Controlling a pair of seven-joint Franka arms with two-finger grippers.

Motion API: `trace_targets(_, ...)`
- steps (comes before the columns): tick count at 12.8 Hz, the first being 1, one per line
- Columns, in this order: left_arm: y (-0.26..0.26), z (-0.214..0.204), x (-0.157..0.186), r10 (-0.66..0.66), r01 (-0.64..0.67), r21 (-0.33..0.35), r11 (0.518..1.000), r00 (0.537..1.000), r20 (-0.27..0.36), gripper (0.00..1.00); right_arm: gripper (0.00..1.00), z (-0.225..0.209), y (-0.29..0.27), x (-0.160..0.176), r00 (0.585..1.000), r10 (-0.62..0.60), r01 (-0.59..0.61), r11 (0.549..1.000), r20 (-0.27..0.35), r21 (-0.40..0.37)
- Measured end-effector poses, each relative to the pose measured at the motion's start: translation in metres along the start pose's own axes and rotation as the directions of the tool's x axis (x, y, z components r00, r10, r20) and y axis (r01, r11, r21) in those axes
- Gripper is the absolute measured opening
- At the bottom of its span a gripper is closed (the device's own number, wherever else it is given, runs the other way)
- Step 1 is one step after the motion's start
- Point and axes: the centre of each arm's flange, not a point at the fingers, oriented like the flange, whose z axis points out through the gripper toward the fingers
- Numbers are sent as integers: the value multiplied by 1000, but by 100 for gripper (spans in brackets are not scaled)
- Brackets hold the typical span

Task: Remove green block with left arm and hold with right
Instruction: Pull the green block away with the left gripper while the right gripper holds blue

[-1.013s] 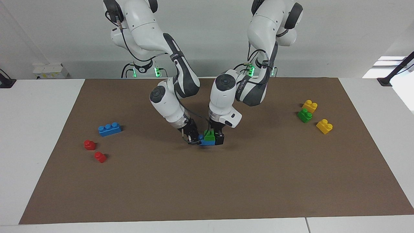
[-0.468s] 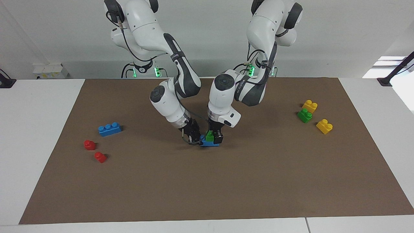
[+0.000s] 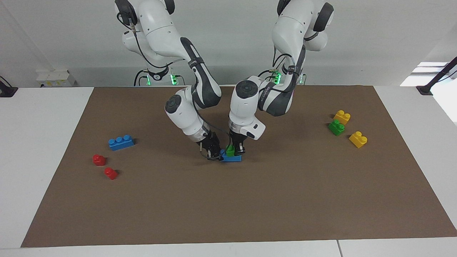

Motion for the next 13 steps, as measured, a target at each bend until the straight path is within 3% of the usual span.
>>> trace_targets(7, 0, -77, 22, -11, 10, -8, 1000, 999, -33, 36, 34, -4, -7, 11, 1000, 14, -13, 1000, -6, 22)
trace_targets(13, 39, -85, 97, 128, -124, 55, 991, 988, -85, 35, 34, -11, -14, 13, 1000, 17, -17, 999, -4, 39)
